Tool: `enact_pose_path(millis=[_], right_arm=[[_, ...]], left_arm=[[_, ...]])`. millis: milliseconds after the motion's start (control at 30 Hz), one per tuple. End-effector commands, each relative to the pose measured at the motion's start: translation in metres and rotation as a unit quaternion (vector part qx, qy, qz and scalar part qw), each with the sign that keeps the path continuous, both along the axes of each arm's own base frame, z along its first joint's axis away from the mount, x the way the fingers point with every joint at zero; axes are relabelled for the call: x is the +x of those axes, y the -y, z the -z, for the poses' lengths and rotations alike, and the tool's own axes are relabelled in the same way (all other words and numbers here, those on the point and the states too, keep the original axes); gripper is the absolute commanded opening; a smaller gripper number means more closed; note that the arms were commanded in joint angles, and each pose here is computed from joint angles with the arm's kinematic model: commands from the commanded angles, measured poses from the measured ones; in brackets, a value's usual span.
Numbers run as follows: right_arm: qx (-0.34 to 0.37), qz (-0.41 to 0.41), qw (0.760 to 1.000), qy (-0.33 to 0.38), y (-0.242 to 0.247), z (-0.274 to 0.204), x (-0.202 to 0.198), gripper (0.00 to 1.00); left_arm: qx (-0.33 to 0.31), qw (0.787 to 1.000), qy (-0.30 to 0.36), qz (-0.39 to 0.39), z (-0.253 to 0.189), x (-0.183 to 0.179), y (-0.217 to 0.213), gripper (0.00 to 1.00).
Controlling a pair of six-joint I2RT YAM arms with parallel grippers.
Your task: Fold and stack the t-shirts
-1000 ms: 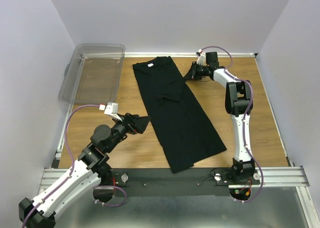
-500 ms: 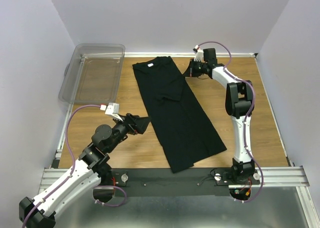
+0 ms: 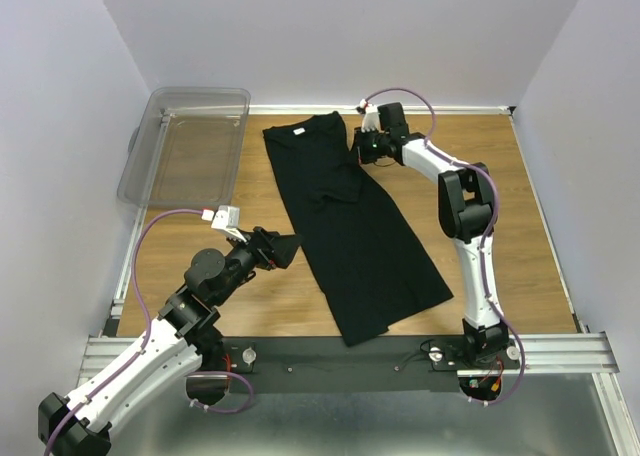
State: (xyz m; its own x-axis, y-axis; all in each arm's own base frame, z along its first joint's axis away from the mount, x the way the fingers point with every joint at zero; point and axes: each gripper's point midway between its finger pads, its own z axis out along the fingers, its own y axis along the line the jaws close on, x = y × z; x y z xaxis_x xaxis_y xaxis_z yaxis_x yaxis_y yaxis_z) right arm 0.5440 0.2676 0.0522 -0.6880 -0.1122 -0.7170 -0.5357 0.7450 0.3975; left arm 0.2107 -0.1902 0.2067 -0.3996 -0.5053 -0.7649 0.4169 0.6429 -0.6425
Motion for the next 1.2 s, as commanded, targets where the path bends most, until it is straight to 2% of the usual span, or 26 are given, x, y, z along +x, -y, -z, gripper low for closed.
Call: enact_pose_path(millis=[0, 167, 267, 533, 867, 933, 1000, 1167], right_arm=[[-0.025, 0.003, 0.999, 0.039, -0.005, -0.019, 0.002, 0.04], [-0.043, 0.02, 0.997, 0.056, -0.008, -0.028, 0.005, 0.04], [-0.079, 0.074, 0.992, 0.071, 0.01, -0.03, 0.019, 0.04], [-0.121, 0.129, 0.981, 0.084, 0.04, -0.02, 0.04, 0.05], [-0.16, 0.15, 0.971, 0.095, 0.059, -0.006, 0.056, 0.17], [-0.154, 0.148, 0.972, 0.097, 0.06, -0.01, 0.057, 0.27], [-0.143, 0.14, 0.975, 0.097, 0.058, -0.015, 0.056, 0.33], [-0.103, 0.114, 0.985, 0.083, 0.045, -0.019, 0.048, 0.33]], left_arm=[[-0.005, 1.0, 0.007, 0.008, -0.002, -0.002, 0.001, 0.98], [-0.006, 1.0, 0.008, 0.009, -0.003, -0.002, 0.001, 0.98], [-0.006, 1.0, 0.008, 0.01, -0.004, -0.003, 0.001, 0.98], [-0.006, 1.0, 0.01, 0.007, -0.004, -0.005, -0.001, 0.98], [-0.004, 1.0, 0.013, 0.004, -0.006, -0.007, -0.005, 0.98], [-0.003, 1.0, 0.012, 0.003, -0.006, -0.007, -0.005, 0.98], [-0.003, 1.0, 0.012, 0.002, -0.006, -0.006, -0.005, 0.98], [-0.002, 1.0, 0.013, 0.003, -0.007, -0.006, -0.005, 0.98]])
